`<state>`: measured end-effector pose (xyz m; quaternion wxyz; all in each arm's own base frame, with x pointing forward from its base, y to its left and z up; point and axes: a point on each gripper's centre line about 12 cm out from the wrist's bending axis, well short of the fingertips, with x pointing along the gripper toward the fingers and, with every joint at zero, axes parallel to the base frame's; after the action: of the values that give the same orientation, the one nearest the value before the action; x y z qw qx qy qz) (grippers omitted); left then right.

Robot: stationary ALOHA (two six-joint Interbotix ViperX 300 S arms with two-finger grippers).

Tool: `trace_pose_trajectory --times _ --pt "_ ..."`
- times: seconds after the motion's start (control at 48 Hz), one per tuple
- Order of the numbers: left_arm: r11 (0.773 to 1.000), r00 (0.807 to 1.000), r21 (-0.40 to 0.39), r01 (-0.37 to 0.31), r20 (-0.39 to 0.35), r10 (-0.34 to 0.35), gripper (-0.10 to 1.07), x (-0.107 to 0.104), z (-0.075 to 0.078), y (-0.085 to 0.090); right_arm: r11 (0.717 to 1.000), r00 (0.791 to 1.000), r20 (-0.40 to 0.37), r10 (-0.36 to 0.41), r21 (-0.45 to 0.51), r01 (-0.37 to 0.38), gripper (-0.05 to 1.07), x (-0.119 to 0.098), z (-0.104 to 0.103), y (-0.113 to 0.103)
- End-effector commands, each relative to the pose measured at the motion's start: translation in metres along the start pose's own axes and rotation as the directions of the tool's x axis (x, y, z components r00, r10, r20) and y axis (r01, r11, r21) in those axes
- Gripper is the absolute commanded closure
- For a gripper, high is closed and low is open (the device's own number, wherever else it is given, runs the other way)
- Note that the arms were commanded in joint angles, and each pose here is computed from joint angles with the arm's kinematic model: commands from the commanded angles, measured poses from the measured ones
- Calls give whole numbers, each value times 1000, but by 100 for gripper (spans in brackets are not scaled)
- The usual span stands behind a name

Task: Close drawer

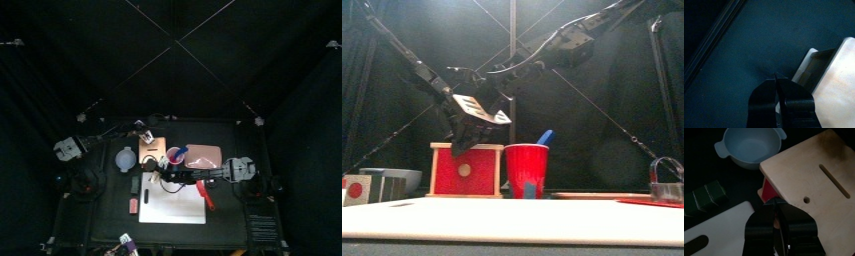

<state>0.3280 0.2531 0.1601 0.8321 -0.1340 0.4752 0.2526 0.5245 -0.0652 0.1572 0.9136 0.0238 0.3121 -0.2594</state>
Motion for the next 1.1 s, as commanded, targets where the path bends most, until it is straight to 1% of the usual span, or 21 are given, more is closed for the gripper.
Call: trace_pose_trajectory --times 0.0,0.104,0.188,0.271,0.292,0.312,0.333,0.396,0.458,0.521,0.562,0.625,0.646,0.688,0.75,0.812,0.896,0.938,1.0,1.021,1.083 --pt "1000 1000 16 8 29 -8 65 -7 7 -8 1000 1000 27 0 23 -1 76 -6 14 -6" --pt "1000 999 13 5 40 -6 65 -8 8 -7 1000 1000 23 3 19 -4 76 -8 11 -4" --pt "1000 998 11 2 55 -3 65 -12 10 -6 999 999 28 37 14 -37 76 -21 11 11" --pt "1000 996 17 -6 87 4 64 -19 15 -5 997 996 44 78 1 -78 76 -41 14 28" --pt "1000 995 15 -8 97 6 64 -22 16 -4 996 994 52 93 -11 -92 76 -51 15 34" --pt "1000 993 14 -12 115 10 64 -26 18 -2 995 994 52 98 -14 -97 76 -53 14 36" --pt "1000 991 10 -15 137 14 64 -30 20 -1 994 992 57 112 -26 -111 76 -63 13 41" --pt "1000 983 4 -23 182 22 64 -43 22 1 989 988 58 141 -43 -138 76 -81 9 48" --pt "1000 976 8 -25 218 22 64 -56 20 -1 986 985 57 164 -49 -162 76 -101 4 50" --pt "1000 968 11 -29 249 26 64 -69 16 -2 983 982 45 183 -45 -181 76 -122 -5 47" --pt "999 963 16 -31 268 25 64 -78 9 -4 981 981 36 192 -44 -190 76 -132 -12 43" --pt "999 958 36 -18 288 7 64 -87 -1 -15 980 979 26 200 -27 -199 76 -147 -19 35" --pt "999 954 45 -13 298 -2 64 -89 -5 -20 979 979 18 204 -20 -204 76 -153 -24 32" --pt "998 947 63 -5 322 -16 64 -95 -11 -27 978 978 15 209 -5 -209 76 -161 -28 27" --pt "996 925 89 14 377 -47 64 -106 -23 -42 975 975 21 220 5 -220 76 -174 -32 21" --pt "992 897 116 40 433 -86 64 -118 -35 -57 972 972 29 234 13 -234 76 -187 -36 16" --pt "982 846 172 83 508 -161 64 -136 -56 -81 969 968 38 246 17 -247 76 -199 -38 10" --pt "975 823 197 102 534 -194 64 -144 -67 -89 969 968 41 247 19 -248 76 -202 -39 7" --pt "964 794 231 129 558 -240 64 -153 -85 -99 968 968 43 248 22 -249 76 -206 -41 3" --pt "958 782 245 146 566 -263 64 -158 -94 -104 968 968 42 247 24 -248 76 -207 -42 2" --pt "948 761 266 172 576 -300 64 -165 -111 -108 969 969 41 243 28 -245 76 -207 -43 -2"
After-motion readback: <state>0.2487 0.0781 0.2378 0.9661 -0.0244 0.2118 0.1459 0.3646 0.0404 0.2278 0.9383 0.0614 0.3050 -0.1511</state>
